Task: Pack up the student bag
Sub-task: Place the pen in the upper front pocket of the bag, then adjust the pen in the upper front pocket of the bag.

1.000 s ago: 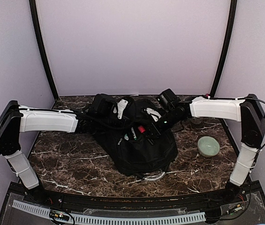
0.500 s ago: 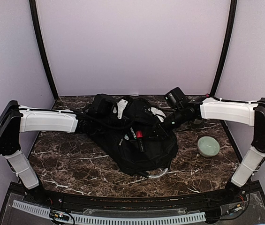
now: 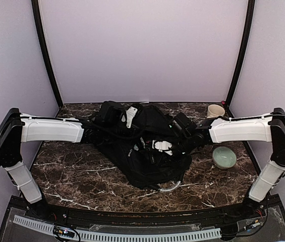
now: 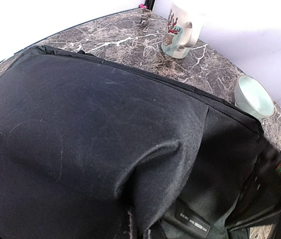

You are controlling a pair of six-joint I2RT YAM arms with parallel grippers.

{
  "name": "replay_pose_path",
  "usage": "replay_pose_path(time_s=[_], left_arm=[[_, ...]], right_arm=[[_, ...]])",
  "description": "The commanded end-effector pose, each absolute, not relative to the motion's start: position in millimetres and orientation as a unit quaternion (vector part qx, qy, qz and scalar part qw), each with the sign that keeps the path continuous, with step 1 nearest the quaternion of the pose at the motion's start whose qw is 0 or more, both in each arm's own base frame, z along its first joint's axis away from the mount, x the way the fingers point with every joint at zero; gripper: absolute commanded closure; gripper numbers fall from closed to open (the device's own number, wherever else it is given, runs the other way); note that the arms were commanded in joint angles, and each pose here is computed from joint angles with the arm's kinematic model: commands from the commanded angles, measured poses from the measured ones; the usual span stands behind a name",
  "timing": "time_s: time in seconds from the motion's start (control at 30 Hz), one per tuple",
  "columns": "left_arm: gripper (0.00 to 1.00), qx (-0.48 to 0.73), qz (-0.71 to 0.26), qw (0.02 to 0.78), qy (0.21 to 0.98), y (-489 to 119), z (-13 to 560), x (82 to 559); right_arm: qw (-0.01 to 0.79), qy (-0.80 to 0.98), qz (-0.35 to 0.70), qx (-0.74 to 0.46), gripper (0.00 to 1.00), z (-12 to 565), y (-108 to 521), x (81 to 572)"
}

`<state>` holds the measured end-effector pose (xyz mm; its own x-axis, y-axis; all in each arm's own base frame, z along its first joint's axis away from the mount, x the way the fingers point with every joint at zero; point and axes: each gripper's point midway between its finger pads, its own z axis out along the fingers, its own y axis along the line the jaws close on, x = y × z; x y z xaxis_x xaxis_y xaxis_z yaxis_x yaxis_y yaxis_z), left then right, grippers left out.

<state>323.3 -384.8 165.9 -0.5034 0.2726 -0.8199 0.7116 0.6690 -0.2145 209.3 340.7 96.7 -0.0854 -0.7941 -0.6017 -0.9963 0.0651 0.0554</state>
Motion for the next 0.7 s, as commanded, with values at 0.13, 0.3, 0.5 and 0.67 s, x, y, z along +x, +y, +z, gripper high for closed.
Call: replay_pose_path(time_s=[0.13, 0.3, 0.5, 0.67], left_arm=[[1.00, 0.310, -0.318, 0.436, 0.782, -397.0, 216.5, 318.4], [1.00, 0.312, -0.319, 0.436, 0.781, -397.0, 218.2, 317.5], [1.00, 0.314, -0.320, 0.435, 0.781, -397.2, 218.6, 316.8], [1.00, 0.315, -0.320, 0.434, 0.781, -397.2, 218.1, 316.3]], right_arm=[[0.221, 0.694, 0.181, -0.661, 0.98, 68.6, 354.3, 217.8], [0.241, 0.703, 0.166, -0.648, 0.98, 67.7, 360.5, 232.1], [0.314, 0.713, 0.138, -0.612, 0.98, 89.4, 370.1, 264.6], [0.357, 0.716, 0.114, -0.588, 0.99, 102.5, 375.0, 290.6]])
